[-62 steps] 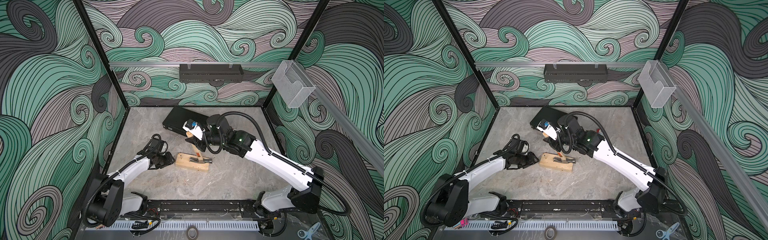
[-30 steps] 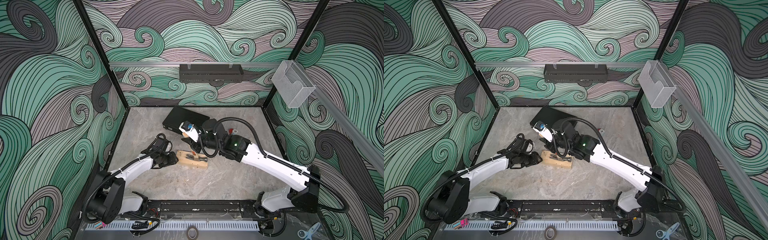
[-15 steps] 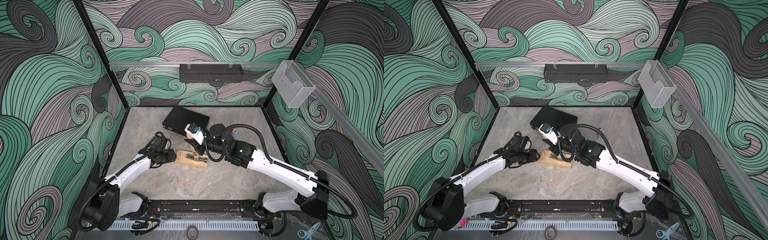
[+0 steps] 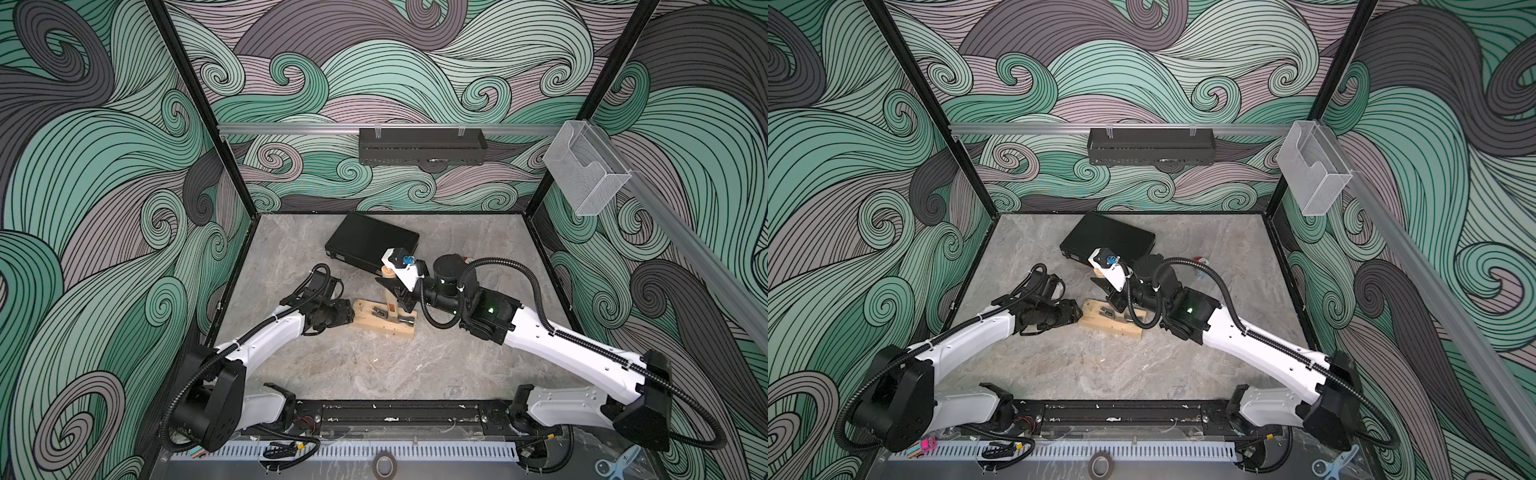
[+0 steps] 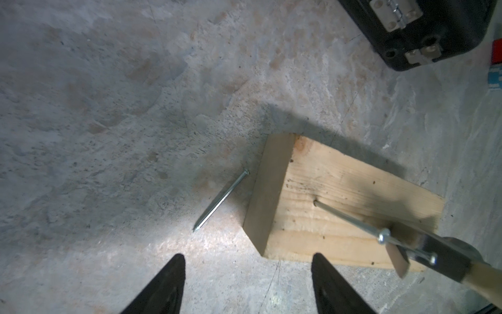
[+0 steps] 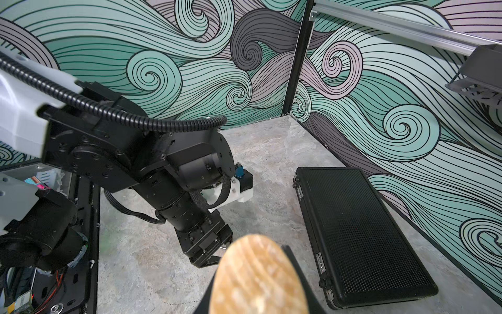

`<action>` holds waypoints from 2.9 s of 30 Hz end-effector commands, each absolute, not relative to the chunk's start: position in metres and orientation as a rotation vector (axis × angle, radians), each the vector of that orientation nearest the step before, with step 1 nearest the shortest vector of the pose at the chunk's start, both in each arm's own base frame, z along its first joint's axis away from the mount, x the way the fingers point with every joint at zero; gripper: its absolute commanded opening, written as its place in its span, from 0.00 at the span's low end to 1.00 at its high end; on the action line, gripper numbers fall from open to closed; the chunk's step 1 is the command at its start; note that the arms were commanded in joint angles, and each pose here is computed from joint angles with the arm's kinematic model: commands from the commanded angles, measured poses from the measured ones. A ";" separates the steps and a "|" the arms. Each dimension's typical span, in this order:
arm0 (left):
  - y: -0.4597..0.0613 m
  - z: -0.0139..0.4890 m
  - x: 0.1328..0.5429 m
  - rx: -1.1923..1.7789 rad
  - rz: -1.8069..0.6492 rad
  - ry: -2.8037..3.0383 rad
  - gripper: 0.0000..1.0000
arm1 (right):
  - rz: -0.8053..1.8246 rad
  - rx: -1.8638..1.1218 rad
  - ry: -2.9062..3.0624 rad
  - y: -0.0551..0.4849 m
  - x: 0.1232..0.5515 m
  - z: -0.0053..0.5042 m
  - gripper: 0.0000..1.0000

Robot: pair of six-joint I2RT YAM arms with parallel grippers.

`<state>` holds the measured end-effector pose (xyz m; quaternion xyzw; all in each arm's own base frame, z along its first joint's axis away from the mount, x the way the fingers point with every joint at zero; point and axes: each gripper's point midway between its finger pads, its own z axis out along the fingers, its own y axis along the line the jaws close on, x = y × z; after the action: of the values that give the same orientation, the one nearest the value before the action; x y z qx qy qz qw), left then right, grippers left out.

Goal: Use a claw hammer to pull out a nail
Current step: Remove the nail from the mounting plate.

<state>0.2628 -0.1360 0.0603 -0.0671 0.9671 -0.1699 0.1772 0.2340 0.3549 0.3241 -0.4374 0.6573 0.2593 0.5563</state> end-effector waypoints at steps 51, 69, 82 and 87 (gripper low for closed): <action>-0.135 0.060 0.264 -0.197 -0.447 2.765 0.65 | 0.855 -0.746 1.409 0.320 0.230 0.317 0.00; -0.133 0.055 0.259 -0.203 -0.444 2.774 0.64 | 0.881 -0.717 1.389 0.317 0.229 0.311 0.00; -0.133 0.048 0.256 -0.224 -0.445 2.793 0.65 | 0.898 -0.696 1.383 0.314 0.230 0.308 0.00; -0.133 0.046 0.255 -0.229 -0.447 2.803 0.65 | 0.898 -0.686 1.386 0.313 0.231 0.308 0.00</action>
<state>0.2611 -0.1352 0.0529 -0.0743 0.9702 -0.1636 0.1623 0.2330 0.3104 0.3341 -0.3151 0.5657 0.3619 0.6706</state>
